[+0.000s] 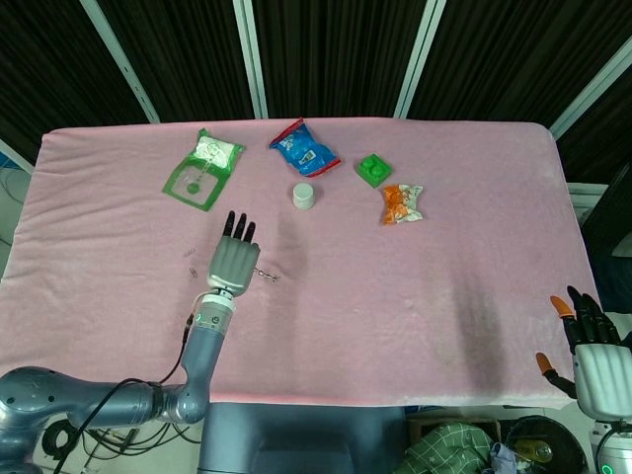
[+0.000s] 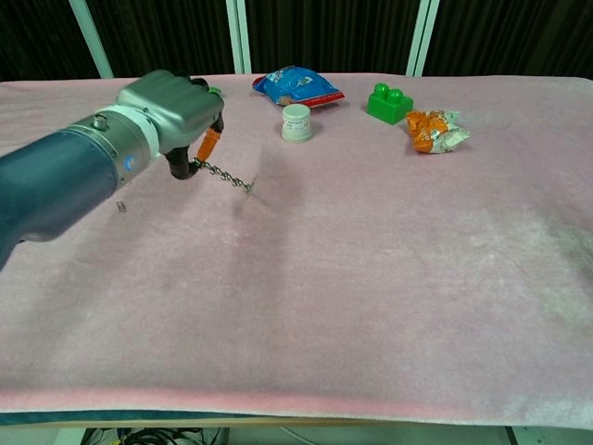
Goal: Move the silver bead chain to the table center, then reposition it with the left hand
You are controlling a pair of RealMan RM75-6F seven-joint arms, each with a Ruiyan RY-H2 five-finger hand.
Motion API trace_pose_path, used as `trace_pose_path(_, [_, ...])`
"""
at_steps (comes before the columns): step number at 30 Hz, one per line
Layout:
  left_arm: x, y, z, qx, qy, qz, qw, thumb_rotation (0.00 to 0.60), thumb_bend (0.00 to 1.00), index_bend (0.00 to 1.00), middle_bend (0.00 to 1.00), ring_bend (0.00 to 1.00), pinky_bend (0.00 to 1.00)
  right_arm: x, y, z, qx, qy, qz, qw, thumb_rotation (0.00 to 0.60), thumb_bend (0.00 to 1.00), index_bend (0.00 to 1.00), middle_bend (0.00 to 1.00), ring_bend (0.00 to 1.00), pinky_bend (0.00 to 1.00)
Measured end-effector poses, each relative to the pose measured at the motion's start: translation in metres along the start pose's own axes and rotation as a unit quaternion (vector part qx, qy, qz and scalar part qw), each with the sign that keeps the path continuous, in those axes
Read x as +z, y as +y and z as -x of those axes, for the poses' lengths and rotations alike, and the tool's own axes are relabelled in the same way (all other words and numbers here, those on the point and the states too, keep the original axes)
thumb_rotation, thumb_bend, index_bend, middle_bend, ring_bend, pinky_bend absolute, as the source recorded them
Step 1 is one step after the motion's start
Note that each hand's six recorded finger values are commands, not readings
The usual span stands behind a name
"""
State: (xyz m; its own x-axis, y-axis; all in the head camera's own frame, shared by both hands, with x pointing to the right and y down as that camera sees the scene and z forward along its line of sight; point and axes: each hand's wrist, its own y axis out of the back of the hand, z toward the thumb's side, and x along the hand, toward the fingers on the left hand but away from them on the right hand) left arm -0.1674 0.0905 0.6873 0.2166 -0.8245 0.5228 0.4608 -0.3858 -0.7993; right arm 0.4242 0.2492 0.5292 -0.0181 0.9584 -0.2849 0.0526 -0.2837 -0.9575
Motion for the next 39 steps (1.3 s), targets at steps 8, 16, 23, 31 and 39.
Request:
trace_pose_path(8, [-0.043, 0.009, -0.004, 0.038, 0.021, -0.098, 0.9942, 0.6, 0.41, 0.62, 0.14, 0.0, 0.0, 0.0, -0.001, 0.0, 0.001, 0.0, -0.001, 1.0, 0.6, 0.18, 0.12, 0.0, 0.01, 0.18])
trace_pose_path(16, [-0.07, -0.003, -0.007, 0.052, 0.024, -0.174, 0.9831, 0.6, 0.41, 0.62, 0.14, 0.0, 0.0, -0.001, 0.0, 0.0, -0.001, -0.002, 0.0, 1.0, 0.6, 0.18, 0.12, 0.0, 0.01, 0.18])
trace_pose_path(23, [-0.082, -0.021, -0.008, 0.047, 0.011, -0.228, 0.9724, 0.6, 0.41, 0.63, 0.14, 0.0, 0.0, -0.001, 0.001, 0.001, -0.002, -0.004, 0.0, 1.0, 0.6, 0.18, 0.12, 0.0, 0.01, 0.18])
trace_pose_path(31, [-0.09, -0.043, -0.008, 0.035, -0.002, -0.267, 0.963, 0.6, 0.41, 0.63, 0.14, 0.0, 0.0, -0.001, 0.001, 0.001, -0.004, -0.004, 0.0, 1.0, 0.6, 0.18, 0.12, 0.0, 0.01, 0.18])
trace_pose_path(39, [-0.09, -0.069, -0.001, 0.019, -0.022, -0.296, 0.9547, 0.6, 0.41, 0.63, 0.14, 0.0, 0.0, -0.003, 0.003, 0.001, -0.008, -0.006, 0.0, 0.9999, 0.6, 0.18, 0.12, 0.0, 0.01, 0.18])
